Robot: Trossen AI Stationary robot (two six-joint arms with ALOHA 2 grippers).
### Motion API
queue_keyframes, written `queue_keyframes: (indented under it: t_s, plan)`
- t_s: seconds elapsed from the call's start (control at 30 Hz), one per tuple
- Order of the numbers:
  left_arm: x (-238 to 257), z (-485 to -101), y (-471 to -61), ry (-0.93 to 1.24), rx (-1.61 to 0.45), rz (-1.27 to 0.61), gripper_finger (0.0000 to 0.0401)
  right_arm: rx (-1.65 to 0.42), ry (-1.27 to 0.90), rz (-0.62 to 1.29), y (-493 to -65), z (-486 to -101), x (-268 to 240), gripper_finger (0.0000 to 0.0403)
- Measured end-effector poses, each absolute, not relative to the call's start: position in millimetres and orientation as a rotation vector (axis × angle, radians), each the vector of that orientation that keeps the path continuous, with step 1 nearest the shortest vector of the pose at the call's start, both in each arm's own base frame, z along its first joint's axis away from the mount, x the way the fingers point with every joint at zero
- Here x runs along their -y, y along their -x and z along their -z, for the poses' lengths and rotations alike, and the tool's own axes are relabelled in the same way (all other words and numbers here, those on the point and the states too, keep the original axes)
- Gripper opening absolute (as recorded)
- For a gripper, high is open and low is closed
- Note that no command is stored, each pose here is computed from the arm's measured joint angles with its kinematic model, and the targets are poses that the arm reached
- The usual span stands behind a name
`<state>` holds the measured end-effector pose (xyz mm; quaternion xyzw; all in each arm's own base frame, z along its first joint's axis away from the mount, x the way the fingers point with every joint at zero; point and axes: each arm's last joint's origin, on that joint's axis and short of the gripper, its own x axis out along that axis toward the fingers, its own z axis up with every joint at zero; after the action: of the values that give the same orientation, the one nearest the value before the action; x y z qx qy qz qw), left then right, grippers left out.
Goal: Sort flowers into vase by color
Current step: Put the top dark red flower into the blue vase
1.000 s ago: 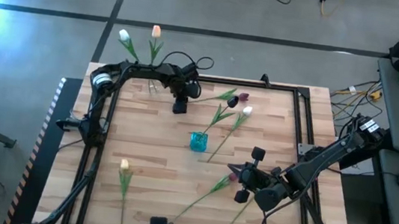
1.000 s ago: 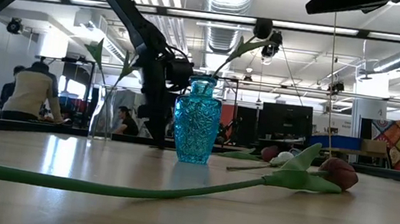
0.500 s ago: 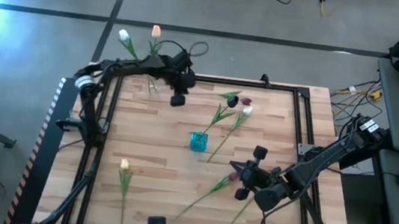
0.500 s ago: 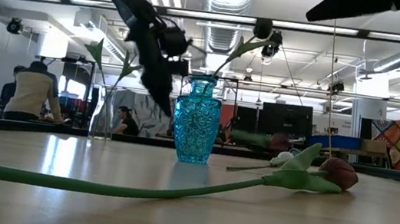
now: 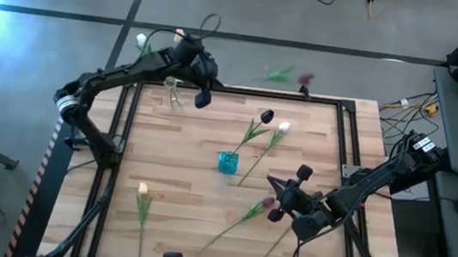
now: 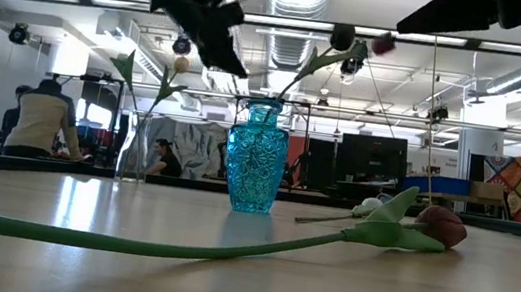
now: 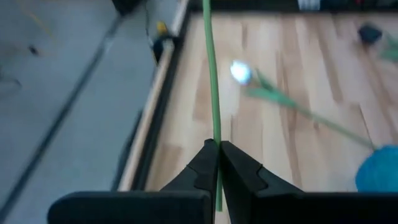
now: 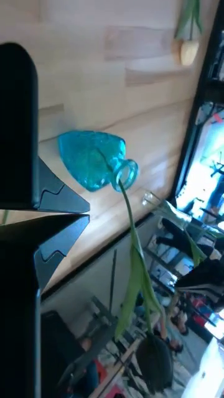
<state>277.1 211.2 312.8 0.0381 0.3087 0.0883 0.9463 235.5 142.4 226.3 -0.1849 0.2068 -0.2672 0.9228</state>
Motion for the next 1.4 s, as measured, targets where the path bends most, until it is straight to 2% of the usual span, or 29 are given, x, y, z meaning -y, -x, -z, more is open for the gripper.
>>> queue_keyframes:
  t_s: [0.13, 0.4, 0.57, 0.8, 0.93, 1.07, 1.3, 1.4]
  plan:
    - [-200, -321, -272, -0.103, -0.481, -0.16, 0.0, -0.421, 0.391, 0.568, -239, -228, -139, 0.0009]
    - [-164, -297, -251, -0.135, -0.171, -0.128, 0.0, -0.415, 0.349, 0.58, -257, -232, -121, 0.0009]
    - [-138, -276, -236, -0.143, 0.013, -0.105, 0.0, -0.338, 0.343, 0.456, -273, -236, -109, 0.0009]
    - [-104, -248, -222, -0.116, 0.158, -0.05, 0.0, -0.086, 0.272, 0.28, -286, -246, -83, 0.0009]
    - [-83, -234, -221, -0.115, 0.189, -0.057, 0.0, -0.042, 0.243, 0.252, -291, -249, -71, 0.0012]
    - [-60, -223, -223, -0.11, 0.232, -0.029, 0.0, -0.033, 0.21, 0.277, -294, -252, -64, 0.004]
    - [-29, -204, -237, -0.086, 0.28, 0.027, 0.0, 0.029, 0.157, 0.296, -295, -260, -59, 0.0132]
    - [-19, -199, -249, -0.073, 0.293, 0.068, 0.0, 0.059, 0.149, 0.255, -296, -262, -61, 0.0159]
